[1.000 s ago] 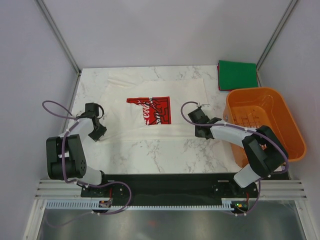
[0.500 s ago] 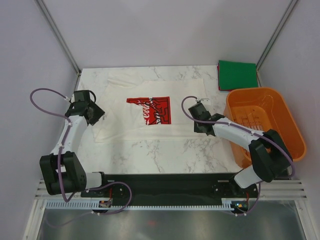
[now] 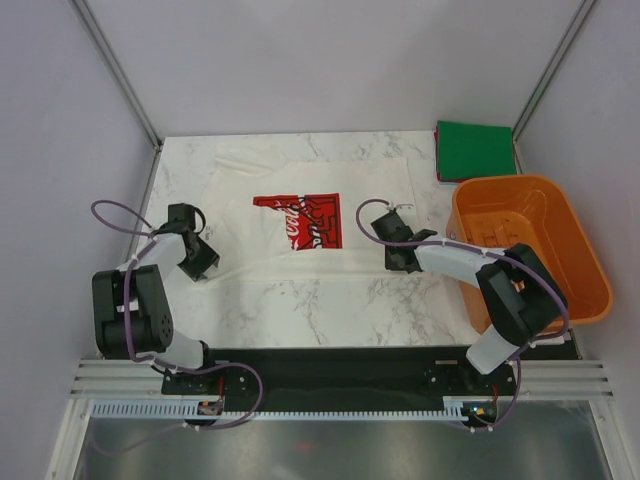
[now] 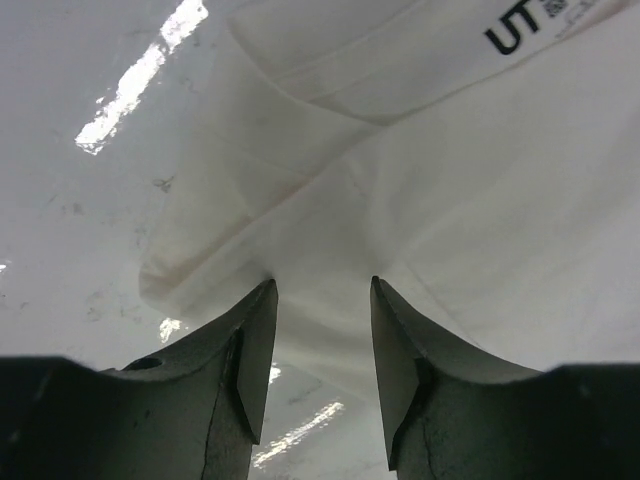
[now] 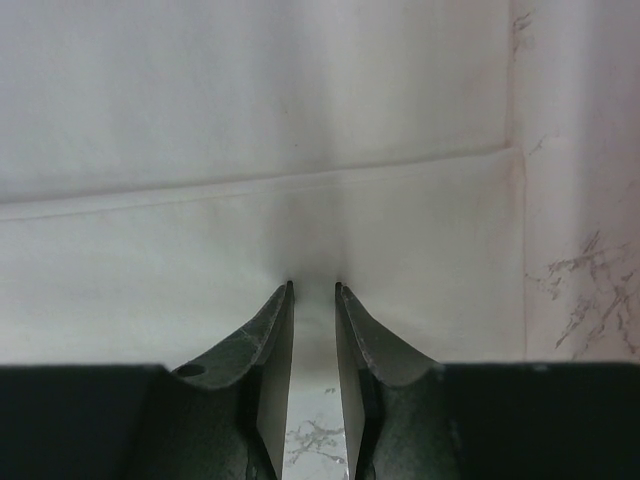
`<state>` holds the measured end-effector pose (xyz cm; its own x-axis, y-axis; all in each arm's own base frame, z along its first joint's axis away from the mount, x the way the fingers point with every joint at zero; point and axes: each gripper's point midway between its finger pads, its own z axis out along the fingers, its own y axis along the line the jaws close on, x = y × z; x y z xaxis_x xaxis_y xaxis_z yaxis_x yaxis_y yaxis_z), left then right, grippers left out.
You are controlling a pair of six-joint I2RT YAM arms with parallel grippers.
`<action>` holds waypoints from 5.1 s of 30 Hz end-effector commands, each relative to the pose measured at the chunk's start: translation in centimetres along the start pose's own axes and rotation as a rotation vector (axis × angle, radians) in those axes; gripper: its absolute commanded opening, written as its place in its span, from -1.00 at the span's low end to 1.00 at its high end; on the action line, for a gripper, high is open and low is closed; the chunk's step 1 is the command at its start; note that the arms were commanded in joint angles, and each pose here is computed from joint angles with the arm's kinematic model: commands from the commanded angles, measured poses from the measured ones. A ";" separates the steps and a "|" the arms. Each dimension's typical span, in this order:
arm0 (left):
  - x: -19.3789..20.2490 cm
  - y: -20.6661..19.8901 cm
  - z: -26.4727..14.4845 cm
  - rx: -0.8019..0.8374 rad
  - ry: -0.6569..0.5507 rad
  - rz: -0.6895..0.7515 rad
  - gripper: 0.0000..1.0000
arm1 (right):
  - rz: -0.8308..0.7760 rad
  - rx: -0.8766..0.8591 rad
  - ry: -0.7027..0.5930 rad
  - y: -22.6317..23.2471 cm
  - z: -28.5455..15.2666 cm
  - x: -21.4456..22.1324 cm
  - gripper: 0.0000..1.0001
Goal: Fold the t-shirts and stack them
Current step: Fold the tshirt
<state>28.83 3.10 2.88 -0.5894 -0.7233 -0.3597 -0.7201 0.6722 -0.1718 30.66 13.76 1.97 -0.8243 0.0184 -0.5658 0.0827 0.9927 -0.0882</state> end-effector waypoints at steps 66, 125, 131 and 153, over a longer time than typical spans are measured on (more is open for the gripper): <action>-24.9 -27.3 3.3 0.722 -0.286 0.295 0.37 | 0.057 -0.056 -0.209 -1.4 10.5 -27.5 -0.03; -23.6 -26.2 -0.7 0.572 -0.433 0.489 -0.95 | 0.147 -0.068 -0.351 -5.4 10.1 -30.4 -1.00; -23.2 -23.8 -1.1 0.532 -0.415 0.442 -0.95 | 0.115 -0.071 -0.389 -5.9 8.6 -29.4 -1.00; -18.8 -15.7 -4.2 0.416 -0.385 0.360 -0.95 | 0.178 -0.100 -0.368 -7.5 3.5 -22.3 -1.00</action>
<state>50.44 4.51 13.49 -0.6023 -0.3820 -0.7009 -0.2309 0.9239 -0.3051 50.61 5.83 9.23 -0.6145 0.1306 -0.7781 0.1221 0.9901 0.0698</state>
